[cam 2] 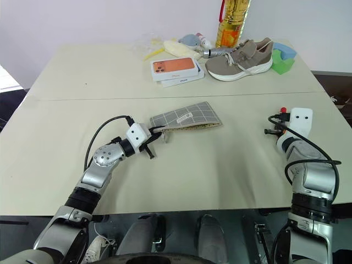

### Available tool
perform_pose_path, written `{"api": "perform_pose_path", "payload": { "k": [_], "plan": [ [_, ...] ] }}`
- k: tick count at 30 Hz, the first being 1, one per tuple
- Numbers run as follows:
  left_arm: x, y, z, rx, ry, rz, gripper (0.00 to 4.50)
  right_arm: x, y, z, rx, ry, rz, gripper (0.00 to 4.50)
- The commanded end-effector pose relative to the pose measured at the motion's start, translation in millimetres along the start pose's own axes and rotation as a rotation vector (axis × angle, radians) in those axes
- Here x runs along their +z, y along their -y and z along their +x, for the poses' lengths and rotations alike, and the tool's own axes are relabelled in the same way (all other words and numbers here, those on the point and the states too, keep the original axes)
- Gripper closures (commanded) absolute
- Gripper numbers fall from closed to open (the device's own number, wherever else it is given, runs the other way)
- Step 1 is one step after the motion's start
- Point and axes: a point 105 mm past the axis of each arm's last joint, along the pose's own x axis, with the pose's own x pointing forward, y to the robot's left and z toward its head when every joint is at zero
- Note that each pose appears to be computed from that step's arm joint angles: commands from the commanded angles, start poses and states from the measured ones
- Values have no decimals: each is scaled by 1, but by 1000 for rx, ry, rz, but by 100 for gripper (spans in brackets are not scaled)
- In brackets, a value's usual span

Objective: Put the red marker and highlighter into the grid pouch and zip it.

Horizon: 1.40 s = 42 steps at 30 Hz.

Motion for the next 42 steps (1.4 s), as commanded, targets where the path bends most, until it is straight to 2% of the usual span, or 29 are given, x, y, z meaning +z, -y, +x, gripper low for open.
{"api": "perform_pose_path", "payload": {
  "k": [1,3,9,12,15,17,20,22,25,28,34,38,42],
  "plan": [
    [11,-7,2,15,40,18,450,18,10,-5,-52,60,-46,211],
    [12,-7,3,14,42,18,450,16,12,-4,-61,52,-44,109],
    [13,-7,4,14,47,19,450,4,10,2,-36,-22,59,109],
    [13,-8,4,17,46,20,450,5,11,4,-38,-21,64,196],
    [13,-8,3,19,44,20,450,7,11,5,-37,-16,59,357],
    [13,-8,3,21,42,20,450,9,12,5,-39,-9,52,412],
    [12,-9,1,25,39,18,450,19,10,1,-30,25,-2,412],
    [10,-14,-1,47,36,7,450,35,0,-6,25,87,-120,412],
    [10,-21,-3,67,32,4,450,52,-29,-22,191,184,-340,412],
    [9,-28,-5,79,28,6,450,54,-62,-48,411,256,-532,412],
    [8,-33,-5,80,26,11,450,42,-105,-92,750,271,-601,412],
    [10,-32,-3,74,31,14,450,35,-120,-99,823,257,-625,412],
    [11,-29,-1,66,40,15,450,28,-122,-92,819,225,-665,412]
  ]
}}
